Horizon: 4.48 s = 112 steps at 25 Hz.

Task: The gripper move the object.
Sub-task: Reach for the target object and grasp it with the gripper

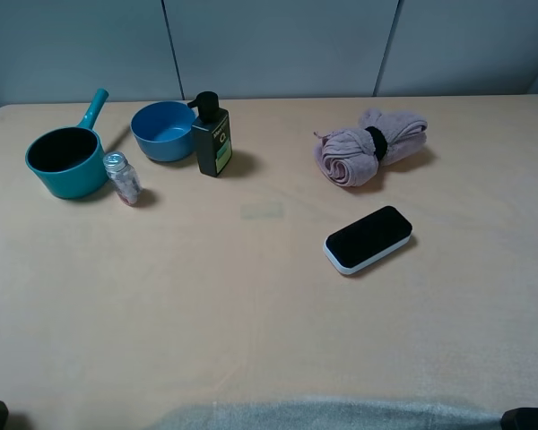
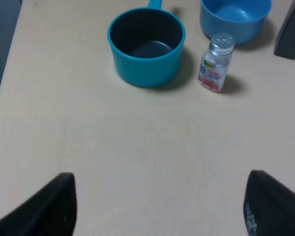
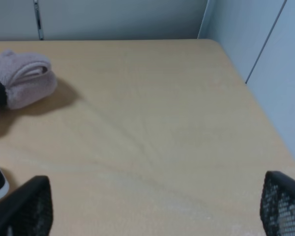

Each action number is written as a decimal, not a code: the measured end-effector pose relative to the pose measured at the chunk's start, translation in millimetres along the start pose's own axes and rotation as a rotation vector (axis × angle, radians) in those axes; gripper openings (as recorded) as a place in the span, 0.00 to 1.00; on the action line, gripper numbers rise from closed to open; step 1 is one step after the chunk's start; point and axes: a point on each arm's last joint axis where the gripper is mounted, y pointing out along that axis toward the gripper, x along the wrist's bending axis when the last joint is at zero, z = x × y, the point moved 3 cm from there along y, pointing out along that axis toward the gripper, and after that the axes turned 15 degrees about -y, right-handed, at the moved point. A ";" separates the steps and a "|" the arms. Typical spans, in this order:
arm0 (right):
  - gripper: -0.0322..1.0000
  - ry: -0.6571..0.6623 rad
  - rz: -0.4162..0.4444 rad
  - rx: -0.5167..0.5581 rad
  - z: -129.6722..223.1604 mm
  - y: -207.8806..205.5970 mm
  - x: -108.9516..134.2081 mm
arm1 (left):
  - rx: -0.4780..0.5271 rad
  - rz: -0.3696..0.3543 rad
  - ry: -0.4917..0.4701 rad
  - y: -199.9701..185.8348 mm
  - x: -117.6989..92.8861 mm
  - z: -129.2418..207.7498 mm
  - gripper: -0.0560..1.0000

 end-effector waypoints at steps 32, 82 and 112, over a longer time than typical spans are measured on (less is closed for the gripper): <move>0.65 0.000 0.000 0.000 0.0 0.0 0.0 | -0.001 -0.001 0.000 0.0 0.0 -0.1 0.78; 0.65 0.116 -0.127 0.370 -54.1 77.7 -2.9 | -0.001 -0.001 0.000 0.0 0.0 -0.1 0.78; 0.65 0.201 -0.499 0.771 -73.5 198.7 82.8 | -0.001 -0.001 0.000 0.0 0.0 -0.1 0.78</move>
